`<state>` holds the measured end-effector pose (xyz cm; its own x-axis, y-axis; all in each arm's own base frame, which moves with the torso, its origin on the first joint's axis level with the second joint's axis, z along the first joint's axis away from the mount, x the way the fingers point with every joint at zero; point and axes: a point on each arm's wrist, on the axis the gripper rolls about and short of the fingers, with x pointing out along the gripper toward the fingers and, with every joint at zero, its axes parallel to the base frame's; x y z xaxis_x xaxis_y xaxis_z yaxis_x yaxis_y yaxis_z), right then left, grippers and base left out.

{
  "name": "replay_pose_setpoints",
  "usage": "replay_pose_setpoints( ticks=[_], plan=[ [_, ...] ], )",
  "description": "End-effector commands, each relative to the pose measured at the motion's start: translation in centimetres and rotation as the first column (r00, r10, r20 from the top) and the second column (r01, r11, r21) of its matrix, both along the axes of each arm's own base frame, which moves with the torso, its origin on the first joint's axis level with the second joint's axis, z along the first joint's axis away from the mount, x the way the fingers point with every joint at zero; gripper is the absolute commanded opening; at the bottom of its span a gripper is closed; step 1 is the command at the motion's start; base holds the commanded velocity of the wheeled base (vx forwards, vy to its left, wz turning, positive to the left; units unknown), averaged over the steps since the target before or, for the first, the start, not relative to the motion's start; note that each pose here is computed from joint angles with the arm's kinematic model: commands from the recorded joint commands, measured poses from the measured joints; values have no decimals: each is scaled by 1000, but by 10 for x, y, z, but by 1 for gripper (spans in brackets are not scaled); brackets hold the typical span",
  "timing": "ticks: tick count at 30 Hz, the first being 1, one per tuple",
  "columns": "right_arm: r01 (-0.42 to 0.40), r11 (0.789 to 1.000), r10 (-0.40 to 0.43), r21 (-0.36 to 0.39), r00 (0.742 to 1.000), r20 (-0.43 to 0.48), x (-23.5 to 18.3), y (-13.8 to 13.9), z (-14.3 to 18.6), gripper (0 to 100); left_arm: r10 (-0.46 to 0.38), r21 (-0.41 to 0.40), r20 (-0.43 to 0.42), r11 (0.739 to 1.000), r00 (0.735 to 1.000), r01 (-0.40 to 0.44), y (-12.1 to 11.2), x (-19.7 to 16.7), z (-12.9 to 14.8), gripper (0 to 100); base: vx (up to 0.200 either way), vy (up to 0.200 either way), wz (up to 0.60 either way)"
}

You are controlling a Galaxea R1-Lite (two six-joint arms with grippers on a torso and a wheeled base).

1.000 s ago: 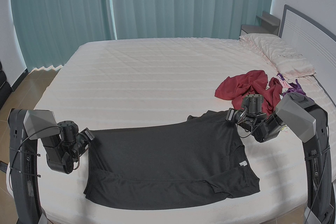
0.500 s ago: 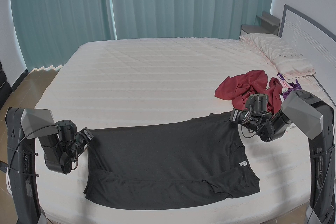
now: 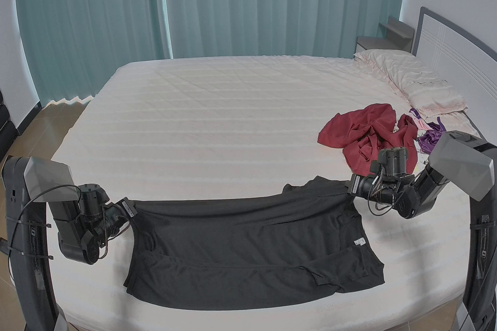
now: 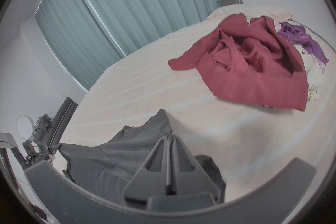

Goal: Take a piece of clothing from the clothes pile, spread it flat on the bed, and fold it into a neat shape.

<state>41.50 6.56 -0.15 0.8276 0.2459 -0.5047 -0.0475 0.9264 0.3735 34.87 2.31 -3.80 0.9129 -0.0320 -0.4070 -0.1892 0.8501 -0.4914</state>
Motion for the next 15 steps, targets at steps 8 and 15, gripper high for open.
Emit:
replay_pose_setpoints(
  ticks=[8, 15],
  plan=[
    [-76, 996, 81, 50, 990, -116, -47, -12, -8, 0, -65, 5, -44, 998, 997, 65, 15, -22, -2, 0, 0, 0, 0],
    [-85, 995, 92, 52, 986, -136, -60, -14, -23, 0, -136, 24, -72, 990, 988, 138, 21, -34, -3, 0, 0, 0, 0]
  ],
)
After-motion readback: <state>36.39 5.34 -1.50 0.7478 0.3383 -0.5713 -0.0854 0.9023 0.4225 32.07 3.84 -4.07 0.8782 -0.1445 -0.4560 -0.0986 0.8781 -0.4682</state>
